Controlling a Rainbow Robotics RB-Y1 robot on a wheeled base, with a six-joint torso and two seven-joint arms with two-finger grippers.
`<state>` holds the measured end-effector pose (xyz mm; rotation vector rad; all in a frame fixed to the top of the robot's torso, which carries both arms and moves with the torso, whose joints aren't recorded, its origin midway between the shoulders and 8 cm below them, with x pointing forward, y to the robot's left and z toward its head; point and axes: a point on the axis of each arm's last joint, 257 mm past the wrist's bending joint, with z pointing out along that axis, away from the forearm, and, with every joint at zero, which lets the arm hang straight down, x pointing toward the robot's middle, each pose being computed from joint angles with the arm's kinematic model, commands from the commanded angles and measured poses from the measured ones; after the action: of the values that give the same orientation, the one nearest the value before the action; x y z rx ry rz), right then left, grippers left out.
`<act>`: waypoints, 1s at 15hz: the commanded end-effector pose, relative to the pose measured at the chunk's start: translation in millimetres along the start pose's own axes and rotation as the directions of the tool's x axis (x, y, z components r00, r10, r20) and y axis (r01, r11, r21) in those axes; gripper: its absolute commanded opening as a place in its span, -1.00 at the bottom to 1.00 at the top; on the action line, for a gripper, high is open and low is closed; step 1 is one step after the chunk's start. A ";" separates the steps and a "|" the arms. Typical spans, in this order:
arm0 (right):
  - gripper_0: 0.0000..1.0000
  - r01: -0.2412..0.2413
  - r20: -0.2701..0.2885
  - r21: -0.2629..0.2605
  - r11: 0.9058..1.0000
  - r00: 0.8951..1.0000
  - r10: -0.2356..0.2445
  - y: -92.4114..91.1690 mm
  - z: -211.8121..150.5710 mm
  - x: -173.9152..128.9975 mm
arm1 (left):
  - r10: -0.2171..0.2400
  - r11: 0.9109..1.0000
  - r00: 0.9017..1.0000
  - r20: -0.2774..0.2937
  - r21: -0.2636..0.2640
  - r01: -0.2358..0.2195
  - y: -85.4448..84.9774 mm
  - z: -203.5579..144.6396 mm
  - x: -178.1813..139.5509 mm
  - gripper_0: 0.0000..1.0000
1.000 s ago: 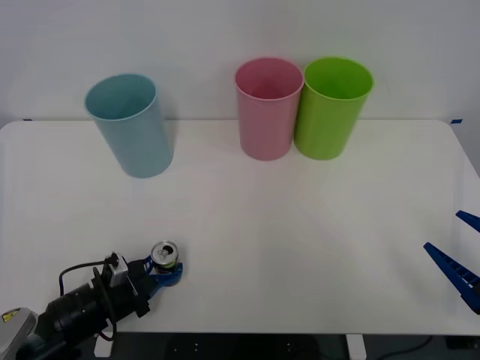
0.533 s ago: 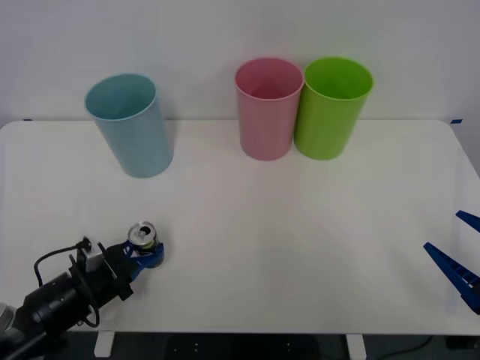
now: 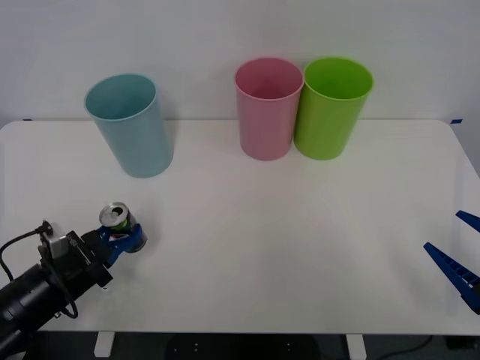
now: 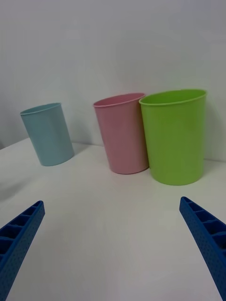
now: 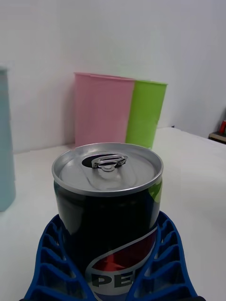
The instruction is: Grasp the object on the table and drop it into the matching bin: aluminum can to the light blue bin, PET bottle to the pink bin.
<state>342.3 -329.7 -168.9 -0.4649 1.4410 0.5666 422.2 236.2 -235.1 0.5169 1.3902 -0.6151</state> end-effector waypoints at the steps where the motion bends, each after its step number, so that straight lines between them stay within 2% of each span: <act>1: 1.00 0.000 0.000 0.000 1.000 1.000 0.000 0.0 0.0 0.0 | -0.015 0.998 1.000 0.022 -0.058 0.016 14.7 0.1 -23.0 -1.00; 5: 1.00 0.000 0.000 0.000 1.000 1.000 0.000 0.0 0.0 0.0 | -0.039 0.992 0.994 0.100 -0.114 0.050 28.8 -1.3 -60.9 -1.00; 6: 1.00 0.000 0.000 0.000 1.000 1.000 0.000 0.0 0.0 0.0 | -0.033 0.990 0.992 0.123 -0.133 0.049 35.9 -0.2 -73.2 -1.00; 8: 1.00 0.000 0.000 0.000 1.000 1.000 0.000 0.0 0.0 0.0 | -0.049 0.984 0.986 0.160 -0.159 0.075 48.9 5.0 -100.5 -1.00; 10: 1.00 0.000 0.000 0.000 1.000 1.000 0.000 0.0 0.0 0.0 | -0.076 0.980 0.975 0.208 -0.164 0.111 57.2 7.5 -127.5 -1.00; 11: 1.00 0.000 0.000 0.000 1.000 1.000 0.000 0.0 0.0 0.0 | -0.092 0.977 0.966 0.240 -0.164 0.134 65.1 8.7 -144.0 -1.00; 15: 1.00 0.000 0.000 0.000 1.000 1.000 0.000 0.0 0.0 0.0 | -0.085 0.973 0.956 0.282 -0.183 0.141 92.2 19.1 -185.1 -1.00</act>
<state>342.3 -329.7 -168.9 -0.4649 1.4410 0.5666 480.2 306.0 -58.6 0.1891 1.2121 -0.6072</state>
